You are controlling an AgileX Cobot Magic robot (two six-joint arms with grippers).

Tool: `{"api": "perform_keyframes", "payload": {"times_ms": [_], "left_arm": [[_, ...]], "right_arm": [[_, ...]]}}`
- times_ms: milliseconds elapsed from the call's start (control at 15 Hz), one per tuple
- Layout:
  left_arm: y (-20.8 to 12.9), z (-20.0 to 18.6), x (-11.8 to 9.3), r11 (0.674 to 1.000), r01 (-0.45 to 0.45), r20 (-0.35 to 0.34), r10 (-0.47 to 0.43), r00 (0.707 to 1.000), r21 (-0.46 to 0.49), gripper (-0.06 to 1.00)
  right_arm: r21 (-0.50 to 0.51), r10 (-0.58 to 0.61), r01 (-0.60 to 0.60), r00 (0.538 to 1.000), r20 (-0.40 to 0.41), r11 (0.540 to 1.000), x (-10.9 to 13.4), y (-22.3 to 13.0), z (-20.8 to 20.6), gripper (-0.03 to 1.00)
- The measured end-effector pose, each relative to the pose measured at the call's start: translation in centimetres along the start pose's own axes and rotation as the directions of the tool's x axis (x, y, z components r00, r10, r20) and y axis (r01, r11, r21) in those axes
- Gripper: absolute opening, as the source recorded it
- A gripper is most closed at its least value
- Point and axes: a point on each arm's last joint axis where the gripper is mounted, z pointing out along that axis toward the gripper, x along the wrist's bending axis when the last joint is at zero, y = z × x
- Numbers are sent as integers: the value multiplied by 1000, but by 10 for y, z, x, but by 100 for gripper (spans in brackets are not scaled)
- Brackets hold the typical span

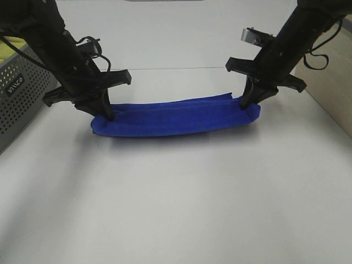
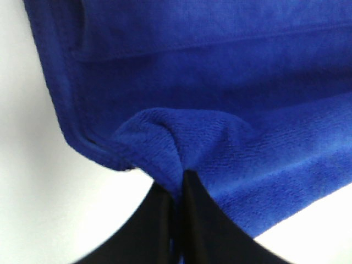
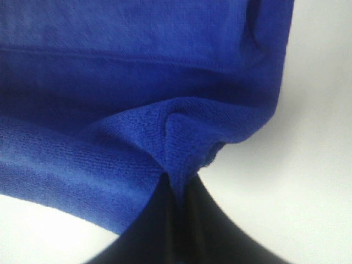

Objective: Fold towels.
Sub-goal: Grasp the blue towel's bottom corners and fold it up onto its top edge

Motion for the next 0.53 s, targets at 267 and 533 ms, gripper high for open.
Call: {"api": "perform_keyframes", "payload": {"times_ms": [267,533], "left_arm": [[25,-10,14,996,47,23,-45,999,-74,3],[51,2,18,988,39,34,-35,999,-146,3]], "right_arm": [[-27,-28,28,1000,-12,999,1,31,7,0],[-67,-36,35,999,-16,997,-3,59,29,0]]}}
